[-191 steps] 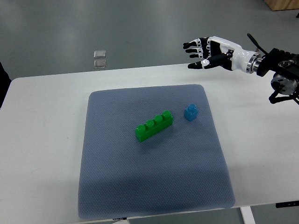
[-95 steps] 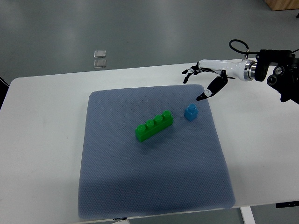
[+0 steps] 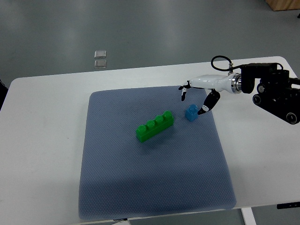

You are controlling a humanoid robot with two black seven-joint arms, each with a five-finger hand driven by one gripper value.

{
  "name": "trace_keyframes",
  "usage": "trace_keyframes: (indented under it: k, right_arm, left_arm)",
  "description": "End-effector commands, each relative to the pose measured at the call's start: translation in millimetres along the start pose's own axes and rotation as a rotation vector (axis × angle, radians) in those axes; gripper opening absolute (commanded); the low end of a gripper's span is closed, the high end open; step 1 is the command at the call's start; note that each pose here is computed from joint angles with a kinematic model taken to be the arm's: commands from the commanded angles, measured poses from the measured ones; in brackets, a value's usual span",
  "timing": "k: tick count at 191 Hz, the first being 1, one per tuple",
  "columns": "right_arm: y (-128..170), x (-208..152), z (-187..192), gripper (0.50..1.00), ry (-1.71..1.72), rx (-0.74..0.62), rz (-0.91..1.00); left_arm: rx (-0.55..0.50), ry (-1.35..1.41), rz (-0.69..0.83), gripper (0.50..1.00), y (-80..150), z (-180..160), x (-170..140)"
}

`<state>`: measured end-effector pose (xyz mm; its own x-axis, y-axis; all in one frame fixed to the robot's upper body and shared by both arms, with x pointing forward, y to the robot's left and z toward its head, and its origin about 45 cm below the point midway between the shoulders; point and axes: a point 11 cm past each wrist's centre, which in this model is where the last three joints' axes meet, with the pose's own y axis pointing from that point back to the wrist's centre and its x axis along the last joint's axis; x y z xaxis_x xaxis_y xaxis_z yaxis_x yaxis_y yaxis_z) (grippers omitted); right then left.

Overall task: Stack blue block on green block with right hand
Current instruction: 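Reach the right hand down over the small blue block, then close the right hand fingers around the blue block and lift it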

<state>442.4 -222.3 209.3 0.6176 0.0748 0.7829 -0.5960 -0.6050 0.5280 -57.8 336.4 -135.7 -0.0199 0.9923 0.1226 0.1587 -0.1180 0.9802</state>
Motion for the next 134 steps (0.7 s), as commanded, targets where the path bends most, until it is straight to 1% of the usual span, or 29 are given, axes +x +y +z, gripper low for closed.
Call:
trace_keyframes:
  k: [1, 41, 57, 74, 94, 95, 134]
  right_arm:
    - [-4.6, -7.7, -0.4, 0.915, 0.023, -0.008, 0.005]
    - [-7.2, -9.9, 2.3, 0.909, 0.029, -0.042, 0.009]
    - [-6.9, -13.4, 4.3, 0.883, 0.053, -0.05, -0.005]
    - [-7.0, -14.7, 4.7, 0.832, 0.067, -0.053, -0.012]
    - [-7.0, -15.0, 5.0, 0.821, 0.077, -0.055, -0.015]
    - [-7.0, -15.1, 5.0, 0.801, 0.08, -0.056, -0.016]
    - [-6.6, -16.7, 6.1, 0.793, 0.085, -0.059, -0.021]
  left_arm:
    - [0.0, 0.0, -0.001, 1.0, 0.0, 0.0, -0.2]
    - [0.0, 0.0, -0.001, 1.0, 0.0, 0.0, -0.2]
    - [0.0, 0.0, 0.001, 1.0, 0.0, 0.0, 0.3]
    - [0.0, 0.0, 0.001, 1.0, 0.0, 0.0, 0.3]
    - [0.0, 0.0, 0.001, 1.0, 0.0, 0.0, 0.3]
    - [0.0, 0.0, 0.001, 1.0, 0.0, 0.0, 0.3]
    - [0.0, 0.0, 0.001, 1.0, 0.0, 0.0, 0.3]
